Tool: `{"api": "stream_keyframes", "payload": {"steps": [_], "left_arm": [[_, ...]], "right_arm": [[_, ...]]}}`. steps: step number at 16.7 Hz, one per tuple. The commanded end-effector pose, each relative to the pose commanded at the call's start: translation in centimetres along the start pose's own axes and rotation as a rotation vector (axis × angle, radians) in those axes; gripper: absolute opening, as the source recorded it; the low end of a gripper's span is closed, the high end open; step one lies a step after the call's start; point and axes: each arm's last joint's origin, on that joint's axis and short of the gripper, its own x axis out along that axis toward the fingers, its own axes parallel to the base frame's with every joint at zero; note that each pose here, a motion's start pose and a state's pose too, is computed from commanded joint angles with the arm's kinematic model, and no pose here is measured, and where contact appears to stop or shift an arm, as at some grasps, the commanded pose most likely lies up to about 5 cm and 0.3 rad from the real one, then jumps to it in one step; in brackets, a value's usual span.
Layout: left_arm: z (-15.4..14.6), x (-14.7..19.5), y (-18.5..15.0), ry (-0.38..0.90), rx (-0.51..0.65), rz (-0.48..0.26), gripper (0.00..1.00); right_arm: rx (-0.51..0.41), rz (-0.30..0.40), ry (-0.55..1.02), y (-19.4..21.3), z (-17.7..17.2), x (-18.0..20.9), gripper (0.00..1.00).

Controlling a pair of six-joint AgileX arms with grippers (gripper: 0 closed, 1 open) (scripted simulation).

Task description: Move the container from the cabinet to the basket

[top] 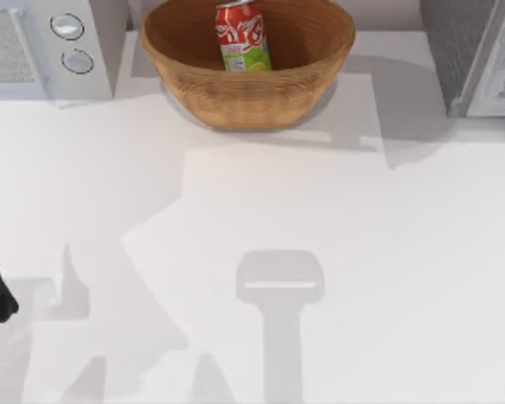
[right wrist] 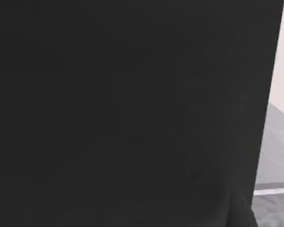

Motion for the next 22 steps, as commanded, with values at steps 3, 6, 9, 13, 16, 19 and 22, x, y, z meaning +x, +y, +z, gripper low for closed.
{"api": "stream_keyframes", "payload": {"steps": [3,6,9,13,16,19,22], "left_arm": [[0.0,0.0,0.0,0.000,0.000,0.000,1.00],[0.0,0.0,0.0,0.000,0.000,0.000,1.00],[0.0,0.0,0.0,0.000,0.000,0.000,1.00],[0.0,0.0,0.0,0.000,0.000,0.000,1.00],[0.0,0.0,0.0,0.000,0.000,0.000,1.00],[0.0,0.0,0.0,0.000,0.000,0.000,1.00],[0.0,0.0,0.0,0.000,0.000,0.000,1.00]], "right_arm": [[-0.001,0.000,0.003,6.0,-0.2,-0.4,1.00],[-0.003,0.000,0.004,10.3,-0.3,-2.0,1.00],[-0.005,-0.001,0.005,12.4,-0.5,-3.1,1.00],[-0.005,-0.001,0.006,12.7,-0.5,-3.4,1.00],[-0.007,-0.043,-0.018,11.6,0.2,-4.0,1.00],[-0.005,-0.043,-0.023,11.7,0.4,-2.0,1.00],[-0.008,-0.042,-0.012,11.7,0.1,0.6,1.00]]}}
